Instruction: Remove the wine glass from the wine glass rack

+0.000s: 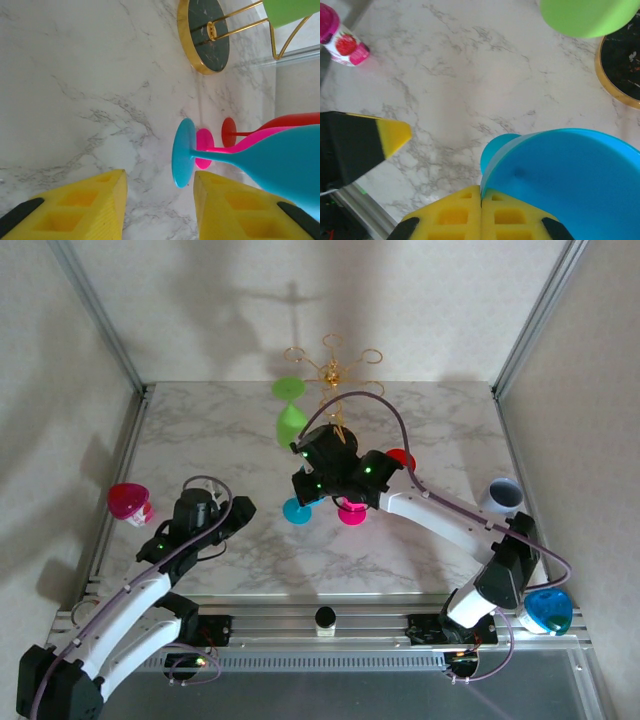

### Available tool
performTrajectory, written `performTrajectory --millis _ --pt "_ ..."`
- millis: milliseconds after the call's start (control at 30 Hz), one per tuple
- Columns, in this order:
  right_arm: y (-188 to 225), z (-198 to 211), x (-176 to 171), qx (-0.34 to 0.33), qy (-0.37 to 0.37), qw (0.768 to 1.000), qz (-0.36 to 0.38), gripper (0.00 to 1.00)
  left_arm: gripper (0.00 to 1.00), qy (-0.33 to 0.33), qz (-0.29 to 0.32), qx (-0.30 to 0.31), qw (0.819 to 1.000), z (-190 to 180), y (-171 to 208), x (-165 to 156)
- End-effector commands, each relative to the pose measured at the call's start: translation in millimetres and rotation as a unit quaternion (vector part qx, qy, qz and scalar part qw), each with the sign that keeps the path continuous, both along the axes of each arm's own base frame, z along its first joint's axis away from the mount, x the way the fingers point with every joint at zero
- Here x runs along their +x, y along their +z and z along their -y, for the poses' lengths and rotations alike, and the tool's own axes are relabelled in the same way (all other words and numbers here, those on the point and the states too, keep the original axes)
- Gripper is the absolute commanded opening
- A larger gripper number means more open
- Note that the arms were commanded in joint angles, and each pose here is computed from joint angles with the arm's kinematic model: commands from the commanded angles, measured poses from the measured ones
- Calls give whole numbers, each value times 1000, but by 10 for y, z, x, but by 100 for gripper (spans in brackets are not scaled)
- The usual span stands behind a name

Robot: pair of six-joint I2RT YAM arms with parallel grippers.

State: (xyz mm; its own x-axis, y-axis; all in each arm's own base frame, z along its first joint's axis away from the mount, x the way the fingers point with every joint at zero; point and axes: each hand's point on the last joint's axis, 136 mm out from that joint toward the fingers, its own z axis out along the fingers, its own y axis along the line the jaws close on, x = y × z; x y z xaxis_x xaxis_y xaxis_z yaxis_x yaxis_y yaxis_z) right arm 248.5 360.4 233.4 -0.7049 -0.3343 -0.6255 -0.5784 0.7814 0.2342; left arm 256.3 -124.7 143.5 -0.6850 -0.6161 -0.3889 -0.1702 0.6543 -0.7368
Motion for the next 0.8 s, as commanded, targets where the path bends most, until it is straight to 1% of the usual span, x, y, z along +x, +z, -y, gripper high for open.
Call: performTrajectory --millis 0,467,767 --pt "-166 -2 -13 -34 -12 999 6 0 41 10 2 33 999 -101 46 23" --pt "-403 47 35 -117 -32 991 47 0 42 9 1 36 999 -95 37 47" --pt "-472 51 44 -125 -35 990 48 0 42 6 -1 35 999 -78 20 62"
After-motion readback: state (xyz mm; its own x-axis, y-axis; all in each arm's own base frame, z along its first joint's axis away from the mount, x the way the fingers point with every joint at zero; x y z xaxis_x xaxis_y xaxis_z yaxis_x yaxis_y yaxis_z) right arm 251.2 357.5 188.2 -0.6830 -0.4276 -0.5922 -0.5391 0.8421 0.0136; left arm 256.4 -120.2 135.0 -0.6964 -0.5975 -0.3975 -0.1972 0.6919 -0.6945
